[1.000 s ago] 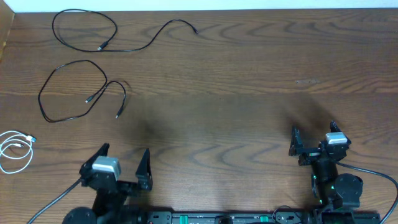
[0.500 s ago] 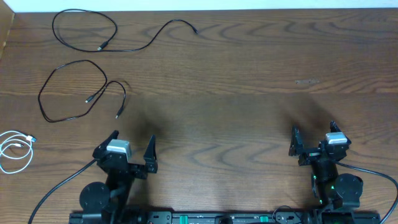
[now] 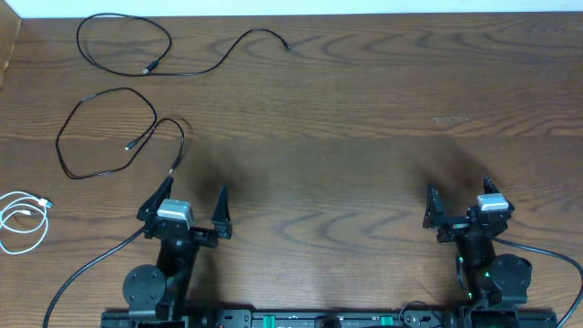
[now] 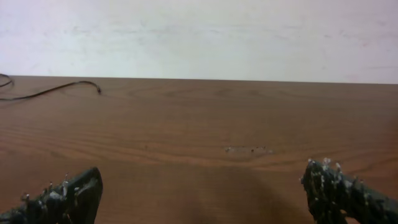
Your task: Untangle cables
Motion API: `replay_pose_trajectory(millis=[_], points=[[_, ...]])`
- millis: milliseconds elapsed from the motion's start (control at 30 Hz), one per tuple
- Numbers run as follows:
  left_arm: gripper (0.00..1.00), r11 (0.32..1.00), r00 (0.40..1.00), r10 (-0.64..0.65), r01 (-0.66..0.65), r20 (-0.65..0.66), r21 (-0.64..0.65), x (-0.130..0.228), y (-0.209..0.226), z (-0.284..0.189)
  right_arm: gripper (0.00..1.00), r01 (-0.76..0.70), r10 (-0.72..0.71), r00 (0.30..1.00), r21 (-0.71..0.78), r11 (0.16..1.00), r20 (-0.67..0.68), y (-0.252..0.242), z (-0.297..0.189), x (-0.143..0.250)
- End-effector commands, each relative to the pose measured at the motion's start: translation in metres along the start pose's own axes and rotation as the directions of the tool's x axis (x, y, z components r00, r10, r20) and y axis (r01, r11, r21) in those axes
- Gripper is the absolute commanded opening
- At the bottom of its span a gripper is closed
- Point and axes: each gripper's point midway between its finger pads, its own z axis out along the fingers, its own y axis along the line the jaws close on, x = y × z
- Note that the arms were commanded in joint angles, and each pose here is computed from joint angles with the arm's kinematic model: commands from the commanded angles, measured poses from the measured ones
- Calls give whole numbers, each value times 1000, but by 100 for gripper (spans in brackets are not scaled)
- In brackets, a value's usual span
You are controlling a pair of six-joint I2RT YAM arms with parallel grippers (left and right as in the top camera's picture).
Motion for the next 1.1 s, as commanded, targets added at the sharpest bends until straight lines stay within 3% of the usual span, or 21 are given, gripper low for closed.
replay_pose_trajectory(millis=[0,433,733,900,1067], points=[[98,1000,1000,18,-18,25,-17,7,5,4,99,11,-11,1000,-3,1000,2,0,0,0],[98,992,992,-65,76,108,-102,19,23,12,99,11,-11,1000,-3,1000,2,0,0,0],[98,992,998,-58,60,25,-113,41,25,13,99,11,-11,1000,-3,1000,2,0,0,0],[98,990,990,-72,56,-123,-127,78,26,11,99,11,-11,1000,-3,1000,2,0,0,0],[98,993,990,-40,24,-134,-119,79,25,11,99,11,-11,1000,-3,1000,2,0,0,0]])
